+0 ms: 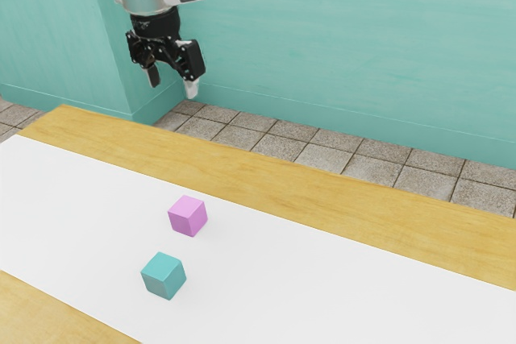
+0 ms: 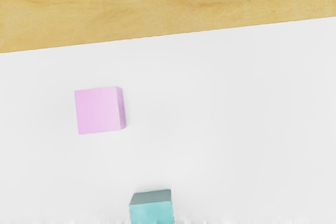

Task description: Pick up the blue block with one arm, and put the blue block on the pink block with one arm

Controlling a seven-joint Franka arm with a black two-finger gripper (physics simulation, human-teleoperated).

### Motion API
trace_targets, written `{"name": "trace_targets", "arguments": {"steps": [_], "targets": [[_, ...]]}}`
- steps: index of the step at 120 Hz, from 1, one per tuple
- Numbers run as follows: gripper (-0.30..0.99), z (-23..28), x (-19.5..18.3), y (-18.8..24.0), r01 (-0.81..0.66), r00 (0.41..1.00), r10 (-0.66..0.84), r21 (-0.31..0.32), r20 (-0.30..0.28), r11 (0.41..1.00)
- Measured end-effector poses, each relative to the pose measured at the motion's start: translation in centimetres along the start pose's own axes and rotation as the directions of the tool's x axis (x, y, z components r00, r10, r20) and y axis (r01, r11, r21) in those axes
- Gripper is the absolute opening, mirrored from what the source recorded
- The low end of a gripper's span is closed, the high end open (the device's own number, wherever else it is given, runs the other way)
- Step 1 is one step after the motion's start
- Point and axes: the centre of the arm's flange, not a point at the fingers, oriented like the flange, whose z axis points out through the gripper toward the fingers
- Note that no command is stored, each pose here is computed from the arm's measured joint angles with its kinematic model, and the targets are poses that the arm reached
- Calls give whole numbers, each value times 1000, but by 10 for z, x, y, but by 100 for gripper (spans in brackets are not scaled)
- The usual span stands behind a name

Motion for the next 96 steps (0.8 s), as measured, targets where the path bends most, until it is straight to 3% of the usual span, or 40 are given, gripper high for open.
{"name": "trace_targets", "arguments": {"steps": [28, 70, 96], "targets": [[69, 100, -35, -30, 48, 996, -49, 15, 72, 999], [69, 194, -47, -21, 13, 1000, -13, 17, 16, 1000], [69, 244, -46, -16, -3, 1000, 3, 6, 19, 1000]]}}
